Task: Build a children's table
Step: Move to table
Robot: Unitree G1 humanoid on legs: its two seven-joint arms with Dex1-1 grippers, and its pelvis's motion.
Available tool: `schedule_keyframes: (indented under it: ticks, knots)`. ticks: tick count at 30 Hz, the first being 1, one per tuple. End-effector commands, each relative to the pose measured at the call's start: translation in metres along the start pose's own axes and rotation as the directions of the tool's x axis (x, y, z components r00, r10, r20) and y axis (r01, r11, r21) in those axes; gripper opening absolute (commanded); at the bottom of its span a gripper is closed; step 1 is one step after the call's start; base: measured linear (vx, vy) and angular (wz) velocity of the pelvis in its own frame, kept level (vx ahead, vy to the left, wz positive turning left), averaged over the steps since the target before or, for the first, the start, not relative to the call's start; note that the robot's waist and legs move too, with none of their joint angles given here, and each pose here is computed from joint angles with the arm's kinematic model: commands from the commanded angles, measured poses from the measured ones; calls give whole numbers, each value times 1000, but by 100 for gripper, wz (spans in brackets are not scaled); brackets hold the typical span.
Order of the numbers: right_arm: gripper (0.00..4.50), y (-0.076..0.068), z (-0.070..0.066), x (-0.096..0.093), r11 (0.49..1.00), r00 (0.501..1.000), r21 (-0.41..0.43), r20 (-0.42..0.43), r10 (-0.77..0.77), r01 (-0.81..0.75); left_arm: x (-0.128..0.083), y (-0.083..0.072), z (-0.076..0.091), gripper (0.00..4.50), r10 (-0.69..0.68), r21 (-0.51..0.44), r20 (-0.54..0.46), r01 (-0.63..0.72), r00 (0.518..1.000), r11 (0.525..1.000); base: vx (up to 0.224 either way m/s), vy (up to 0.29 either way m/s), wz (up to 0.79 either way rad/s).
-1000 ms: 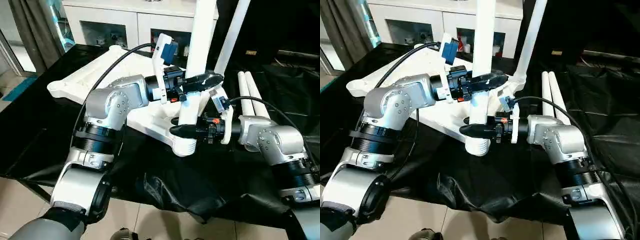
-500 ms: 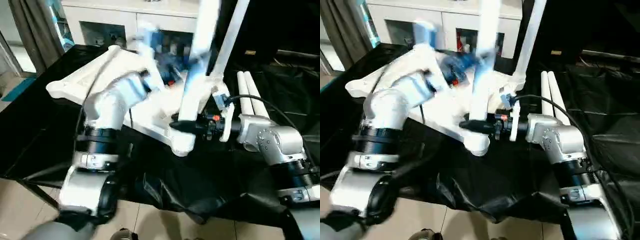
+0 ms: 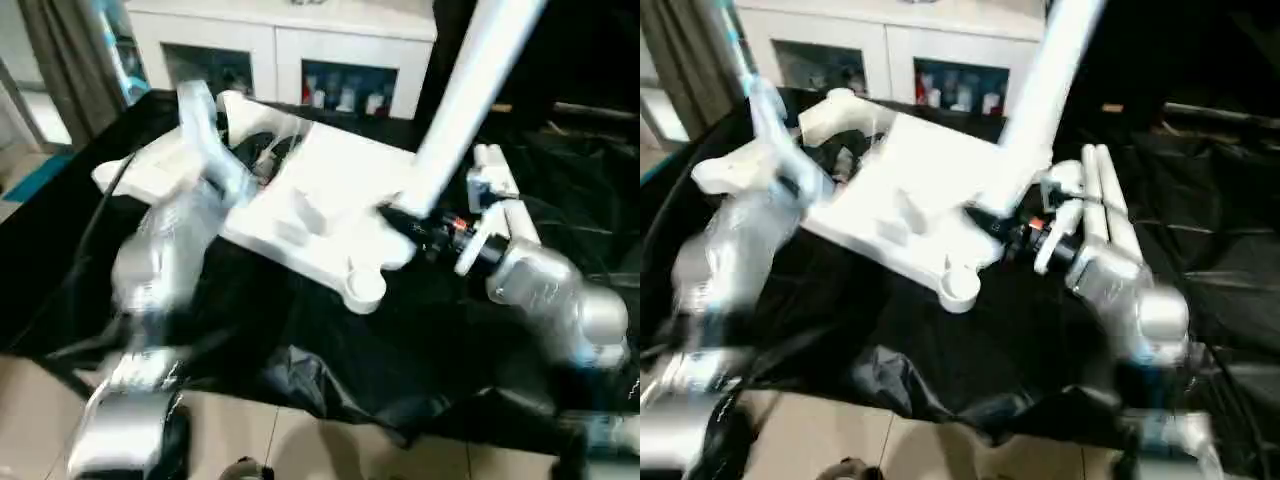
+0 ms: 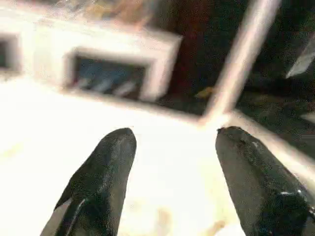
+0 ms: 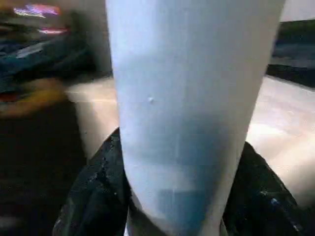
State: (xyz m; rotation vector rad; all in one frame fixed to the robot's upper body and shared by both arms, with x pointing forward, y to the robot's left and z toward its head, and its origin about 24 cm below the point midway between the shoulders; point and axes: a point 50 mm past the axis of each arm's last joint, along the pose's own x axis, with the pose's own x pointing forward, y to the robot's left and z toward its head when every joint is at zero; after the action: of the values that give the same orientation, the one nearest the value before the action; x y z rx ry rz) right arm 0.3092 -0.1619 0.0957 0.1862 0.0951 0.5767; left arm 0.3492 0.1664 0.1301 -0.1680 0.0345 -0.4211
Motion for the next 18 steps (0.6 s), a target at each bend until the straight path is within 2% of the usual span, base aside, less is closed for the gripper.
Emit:
schedule_keyframes:
  ticks: [1,2,3,5,7,9,12,14,16,18]
  knots:
    - [194,2,8,-6,991,993,-93,79,-93,100,-5,4,9,302,121,96,20,-122,992,988,0,0,0]
    - [194,2,8,-6,991,993,-93,79,-93,100,-5,4,9,302,121,96,20,-122,992,988,0,0,0]
    - [194,5,-8,-19,975,970,-11,104,-219,221,-22,14,-3,302,237,165,48,-242,970,956,0,0,0]
    - [194,6,-13,-23,967,961,14,107,-255,255,-26,15,-8,302,251,183,51,-257,967,949,0,0,0]
    - [194,10,-24,-31,956,951,17,99,-292,291,-36,10,-25,302,268,231,25,-266,963,936,0,0,0]
    - [194,12,-29,-34,955,949,21,99,-298,297,-42,6,-37,302,276,256,-13,-263,961,930,0,0,0]
    - [194,13,-30,-34,956,950,4,115,-291,293,-45,2,-40,302,295,279,-23,-277,955,919,0,0,0]
    - [194,12,-29,-34,956,953,-72,127,-275,285,-47,1,-38,302,332,295,-2,-317,943,901,0,0,0]
    - [194,10,-25,-33,953,949,-75,138,-283,294,-48,3,-36,302,346,294,14,-334,938,895,0,0,0]
    - [194,7,-19,-37,938,929,-51,164,-331,343,-49,12,-42,302,348,276,32,-343,937,898,0,0,0]
